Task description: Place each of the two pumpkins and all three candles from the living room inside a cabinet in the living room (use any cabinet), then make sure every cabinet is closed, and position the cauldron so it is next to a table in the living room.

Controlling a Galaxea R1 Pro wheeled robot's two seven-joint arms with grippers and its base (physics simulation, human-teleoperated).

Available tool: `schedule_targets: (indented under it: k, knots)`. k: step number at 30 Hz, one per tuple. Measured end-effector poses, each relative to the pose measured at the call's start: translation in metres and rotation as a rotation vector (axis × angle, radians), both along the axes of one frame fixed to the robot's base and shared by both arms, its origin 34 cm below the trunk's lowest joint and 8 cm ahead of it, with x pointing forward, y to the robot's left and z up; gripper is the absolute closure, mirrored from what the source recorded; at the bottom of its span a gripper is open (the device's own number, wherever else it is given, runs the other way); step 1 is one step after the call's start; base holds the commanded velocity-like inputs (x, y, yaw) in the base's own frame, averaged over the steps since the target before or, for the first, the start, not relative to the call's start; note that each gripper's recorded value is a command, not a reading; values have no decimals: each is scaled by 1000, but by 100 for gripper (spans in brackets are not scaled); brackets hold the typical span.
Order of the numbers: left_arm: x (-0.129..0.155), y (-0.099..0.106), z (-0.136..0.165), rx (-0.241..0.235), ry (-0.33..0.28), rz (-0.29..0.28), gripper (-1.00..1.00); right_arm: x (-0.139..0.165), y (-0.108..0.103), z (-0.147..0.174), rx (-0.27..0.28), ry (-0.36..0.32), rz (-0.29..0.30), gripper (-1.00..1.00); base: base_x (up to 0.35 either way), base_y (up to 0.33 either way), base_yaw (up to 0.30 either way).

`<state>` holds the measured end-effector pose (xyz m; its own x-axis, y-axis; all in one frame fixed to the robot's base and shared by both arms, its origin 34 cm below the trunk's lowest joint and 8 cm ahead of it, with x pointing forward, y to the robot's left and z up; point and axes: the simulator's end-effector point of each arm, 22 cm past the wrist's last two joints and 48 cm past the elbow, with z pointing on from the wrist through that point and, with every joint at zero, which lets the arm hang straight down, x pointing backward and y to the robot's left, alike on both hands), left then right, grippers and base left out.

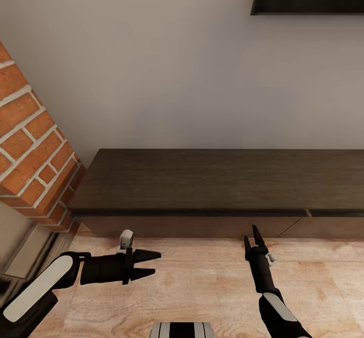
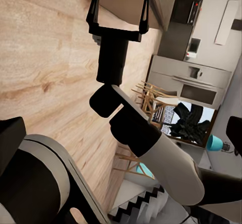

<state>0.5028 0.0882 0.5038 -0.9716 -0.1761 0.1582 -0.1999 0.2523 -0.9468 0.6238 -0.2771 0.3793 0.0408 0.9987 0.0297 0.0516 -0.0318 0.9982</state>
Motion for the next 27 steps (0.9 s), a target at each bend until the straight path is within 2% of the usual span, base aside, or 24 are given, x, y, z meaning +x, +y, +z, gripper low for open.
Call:
schedule_targets:
  k: [11, 15, 27]
  knots:
    - [15, 11, 6, -1, -22, 41, -100, 0, 2, 2, 7, -7, 7, -100, 0, 0, 0]
    - [14, 12, -3, -1, -24, 44, -100, -2, 2, -5, 8, -20, 7, -100, 0, 0, 0]
    - [15, 12, -2, -1, -25, 46, -100, -2, 2, -3, 8, -25, 7, -100, 0, 0, 0]
